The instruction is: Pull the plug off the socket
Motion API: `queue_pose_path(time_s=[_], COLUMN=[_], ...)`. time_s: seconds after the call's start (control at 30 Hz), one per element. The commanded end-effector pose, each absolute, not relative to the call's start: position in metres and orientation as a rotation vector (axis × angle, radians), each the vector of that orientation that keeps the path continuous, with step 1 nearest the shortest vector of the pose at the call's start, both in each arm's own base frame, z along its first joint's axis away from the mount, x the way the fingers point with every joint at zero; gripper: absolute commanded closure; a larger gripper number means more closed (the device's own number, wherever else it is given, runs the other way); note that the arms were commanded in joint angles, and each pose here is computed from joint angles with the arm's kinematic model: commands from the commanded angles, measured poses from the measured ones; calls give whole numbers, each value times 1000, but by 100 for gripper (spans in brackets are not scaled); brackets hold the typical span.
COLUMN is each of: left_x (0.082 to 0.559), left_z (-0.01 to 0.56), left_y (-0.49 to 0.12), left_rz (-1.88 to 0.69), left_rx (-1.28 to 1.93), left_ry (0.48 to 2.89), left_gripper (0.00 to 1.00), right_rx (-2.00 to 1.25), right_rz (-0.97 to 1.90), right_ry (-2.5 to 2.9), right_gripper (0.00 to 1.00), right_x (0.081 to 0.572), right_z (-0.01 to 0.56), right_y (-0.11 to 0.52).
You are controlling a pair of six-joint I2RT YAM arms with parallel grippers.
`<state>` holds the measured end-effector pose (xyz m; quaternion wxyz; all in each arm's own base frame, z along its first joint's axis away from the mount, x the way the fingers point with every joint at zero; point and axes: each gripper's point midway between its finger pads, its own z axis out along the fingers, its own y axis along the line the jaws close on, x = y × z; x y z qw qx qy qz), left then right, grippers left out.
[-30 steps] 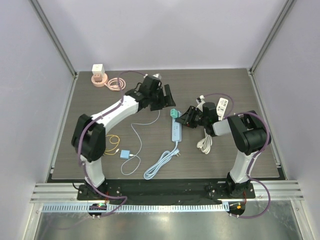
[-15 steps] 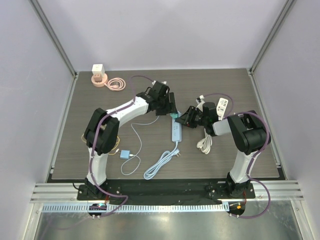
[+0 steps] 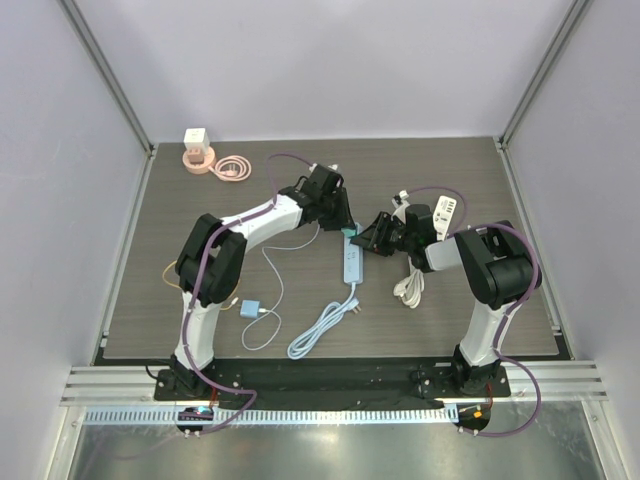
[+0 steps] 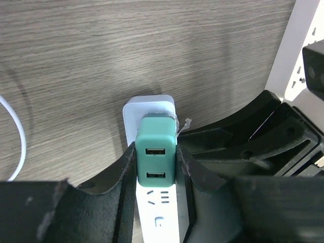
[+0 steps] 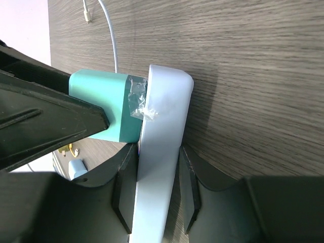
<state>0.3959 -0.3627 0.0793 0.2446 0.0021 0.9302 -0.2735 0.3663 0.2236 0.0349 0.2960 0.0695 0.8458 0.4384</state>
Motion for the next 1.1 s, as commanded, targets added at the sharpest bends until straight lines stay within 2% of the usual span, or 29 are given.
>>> queue_pose_path(time_s=[0.0, 0.1, 0.23, 0.4, 0.7, 0.77, 0.87, 0.9, 0.93, 1.0, 1.07], left_x=[409, 410, 413, 414, 413, 412, 407, 406, 405, 402, 400], left_z=[94, 96, 102, 107, 118, 122, 130, 134, 138, 141, 149], left_y=[-367, -362, -362, -366, -373, -377, -386, -386, -388, -389, -387], left_rz=[-754, -729, -727, -754, -815, -844, -903, -911, -922, -928, -936], left_rx=[25, 9, -4, -16, -35, -38, -36, -36, -34, -34, -35], left_ry=[2474, 2463, 2447, 2438, 2413, 2404, 2397, 2390, 2381, 2378, 2363], left_gripper=[98, 100, 100, 100, 100, 100, 100, 100, 100, 100, 100], right_rx=[111, 105, 99, 95, 87, 94, 107, 112, 116, 125, 142], right_rz=[1111, 1118, 1121, 1138, 1202, 1223, 1241, 1241, 1233, 1212, 1162], right_ry=[2262, 2259, 2257, 2258, 2250, 2247, 2254, 2256, 2258, 2268, 2295], right_gripper=[79, 61, 53, 48, 49, 51, 64, 77, 86, 99, 99], right_x=[367, 366, 364, 363, 360, 359, 359, 359, 360, 361, 362], right_z=[26, 28, 30, 30, 32, 31, 28, 27, 26, 24, 18], right_y=[219, 220, 220, 223, 231, 233, 235, 235, 234, 232, 227])
